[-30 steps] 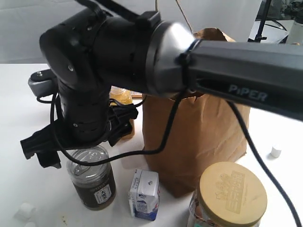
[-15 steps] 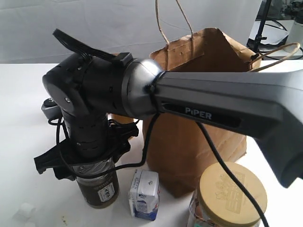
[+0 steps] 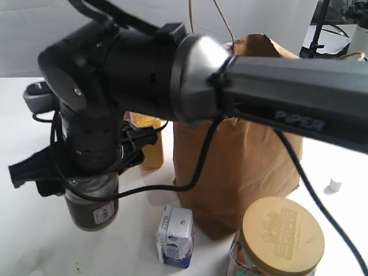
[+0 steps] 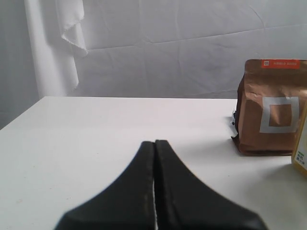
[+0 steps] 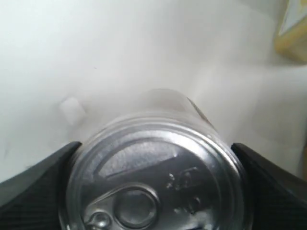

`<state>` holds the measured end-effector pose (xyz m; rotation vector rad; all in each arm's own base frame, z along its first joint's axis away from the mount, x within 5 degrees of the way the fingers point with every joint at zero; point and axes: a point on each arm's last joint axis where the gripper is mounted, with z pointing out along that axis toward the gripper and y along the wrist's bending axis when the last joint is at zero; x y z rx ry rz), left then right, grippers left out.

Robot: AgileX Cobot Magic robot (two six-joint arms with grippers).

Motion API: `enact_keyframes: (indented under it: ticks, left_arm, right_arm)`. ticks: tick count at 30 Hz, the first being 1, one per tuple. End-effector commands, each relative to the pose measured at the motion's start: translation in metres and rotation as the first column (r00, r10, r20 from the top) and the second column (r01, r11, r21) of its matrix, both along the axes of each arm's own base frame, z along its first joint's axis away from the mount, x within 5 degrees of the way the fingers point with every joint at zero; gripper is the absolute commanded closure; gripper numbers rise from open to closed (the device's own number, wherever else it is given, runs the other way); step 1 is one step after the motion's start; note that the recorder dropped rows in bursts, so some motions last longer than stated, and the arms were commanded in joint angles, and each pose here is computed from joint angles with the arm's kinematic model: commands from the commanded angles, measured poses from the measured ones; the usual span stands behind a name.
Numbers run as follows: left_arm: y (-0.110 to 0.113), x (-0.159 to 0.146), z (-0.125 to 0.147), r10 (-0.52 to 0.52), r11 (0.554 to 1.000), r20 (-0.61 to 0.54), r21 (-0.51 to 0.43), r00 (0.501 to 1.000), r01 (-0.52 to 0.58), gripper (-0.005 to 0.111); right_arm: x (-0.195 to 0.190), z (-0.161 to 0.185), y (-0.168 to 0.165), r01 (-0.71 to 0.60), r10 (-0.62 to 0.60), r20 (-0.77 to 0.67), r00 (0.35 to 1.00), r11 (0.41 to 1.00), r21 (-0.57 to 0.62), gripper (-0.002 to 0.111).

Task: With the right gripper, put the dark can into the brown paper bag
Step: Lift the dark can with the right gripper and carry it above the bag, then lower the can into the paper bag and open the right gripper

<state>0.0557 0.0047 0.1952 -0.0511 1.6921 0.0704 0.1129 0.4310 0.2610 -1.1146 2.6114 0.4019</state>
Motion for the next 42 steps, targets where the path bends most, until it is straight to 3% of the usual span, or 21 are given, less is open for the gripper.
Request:
enact_keyframes:
  ticks: [1,11,14,17,23,31,36,42]
  left_arm:
    - [0.0,0.0,0.0,-0.007,1.0,0.006,0.001,1.0,0.007,0.107]
    - [0.0,0.0,0.0,-0.007,1.0,0.006,0.001,1.0,0.007,0.107]
    - [0.0,0.0,0.0,-0.007,1.0,0.006,0.001,1.0,0.007,0.107]
    - [0.0,0.0,0.0,-0.007,1.0,0.006,0.001,1.0,0.007,0.107]
    - [0.0,0.0,0.0,-0.007,1.0,0.006,0.001,1.0,0.007,0.107]
    - [0.0,0.0,0.0,-0.007,1.0,0.006,0.001,1.0,0.007,0.107]
    - [0.0,0.0,0.0,-0.007,1.0,0.006,0.001,1.0,0.007,0.107]
    - [0.0,0.0,0.0,-0.007,1.0,0.006,0.001,1.0,0.007,0.107]
  right_arm:
    - [-0.01,0.056,-0.009,-0.085,0.073,0.069,0.995,0.978,0.191,0.108]
    - [-0.026,0.168,-0.071,-0.167,0.07,0.224,0.972,0.875,0.454,0.108]
    - [-0.027,0.194,-0.098,-0.18,0.042,0.29,0.956,0.864,0.469,0.108]
    - [-0.023,0.209,-0.125,-0.152,-0.015,0.369,0.929,0.895,0.42,0.108]
    - [-0.013,0.224,-0.169,-0.033,-0.118,0.489,0.864,0.957,0.289,0.108]
    - [0.006,0.234,-0.184,0.049,-0.208,0.636,0.744,0.965,0.259,0.108]
    - [0.039,0.229,-0.197,0.179,-0.302,0.601,0.74,0.949,0.258,0.108]
    - [0.082,0.189,-0.181,0.276,-0.324,0.467,0.823,0.946,0.171,0.108]
